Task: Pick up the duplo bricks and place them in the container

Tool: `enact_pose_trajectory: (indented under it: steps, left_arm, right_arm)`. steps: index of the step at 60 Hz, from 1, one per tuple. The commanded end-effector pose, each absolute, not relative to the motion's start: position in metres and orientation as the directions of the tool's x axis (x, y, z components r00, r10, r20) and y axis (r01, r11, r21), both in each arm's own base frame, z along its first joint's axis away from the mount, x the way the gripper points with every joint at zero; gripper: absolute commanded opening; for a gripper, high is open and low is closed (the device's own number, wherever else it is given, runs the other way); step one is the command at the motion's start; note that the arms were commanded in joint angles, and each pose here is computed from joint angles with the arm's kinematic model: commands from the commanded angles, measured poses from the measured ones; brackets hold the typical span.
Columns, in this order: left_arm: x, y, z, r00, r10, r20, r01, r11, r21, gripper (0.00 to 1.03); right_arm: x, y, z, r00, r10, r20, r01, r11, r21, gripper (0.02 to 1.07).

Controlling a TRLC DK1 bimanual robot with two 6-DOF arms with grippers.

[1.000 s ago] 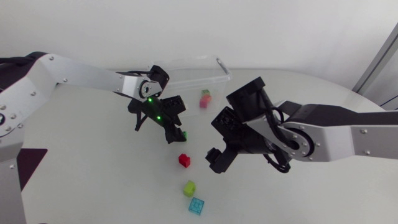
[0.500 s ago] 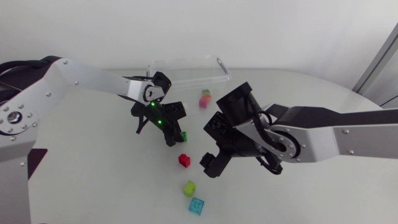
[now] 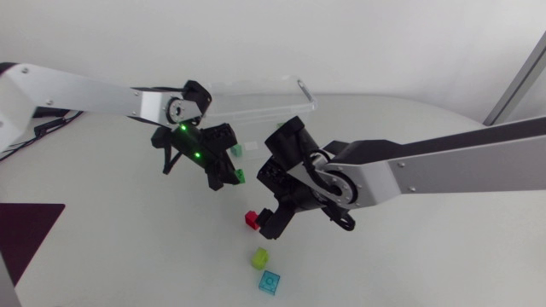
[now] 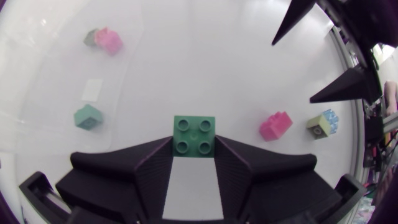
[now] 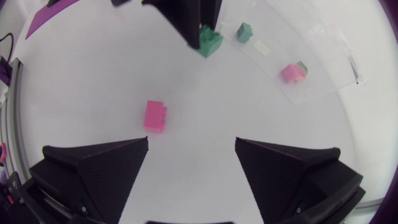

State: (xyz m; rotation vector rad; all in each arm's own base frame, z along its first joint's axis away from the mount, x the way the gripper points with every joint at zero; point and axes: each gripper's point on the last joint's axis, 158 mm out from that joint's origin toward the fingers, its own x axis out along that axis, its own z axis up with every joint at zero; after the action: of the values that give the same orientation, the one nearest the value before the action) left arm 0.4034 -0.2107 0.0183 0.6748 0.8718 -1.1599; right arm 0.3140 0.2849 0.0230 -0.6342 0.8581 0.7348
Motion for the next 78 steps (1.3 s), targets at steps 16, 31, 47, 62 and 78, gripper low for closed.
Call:
enact_pose_trajectory:
  steps: [16,31,47,62,78]
  left_arm:
    - [0.408,-0.204,0.11,0.301,-0.57,-0.764,0.932,0.346,0.109,0.25]
    - [0.424,-0.195,0.16,0.389,-0.607,-0.693,0.898,0.417,0.14,0.25]
    - [0.465,-0.177,0.184,0.489,-0.612,-0.622,0.839,0.525,0.143,0.26]
    - [0.504,-0.176,0.187,0.533,-0.61,-0.587,0.806,0.577,0.133,0.26]
    - [0.543,-0.174,0.175,0.554,-0.593,-0.584,0.782,0.611,0.122,0.26]
  right_arm:
    - [0.315,0.302,-0.002,0.387,0.261,-0.884,-0.79,0.589,-0.172,1.02]
    - [0.315,0.313,-0.01,0.355,0.254,-0.899,-0.803,0.576,-0.154,1.02]
    - [0.314,0.315,-0.022,0.331,0.232,-0.915,-0.81,0.567,-0.149,0.96]
    - [0.313,0.318,-0.03,0.31,0.224,-0.924,-0.819,0.556,-0.14,0.79]
    - [0.309,0.324,-0.036,0.27,0.24,-0.932,-0.842,0.528,-0.108,0.28]
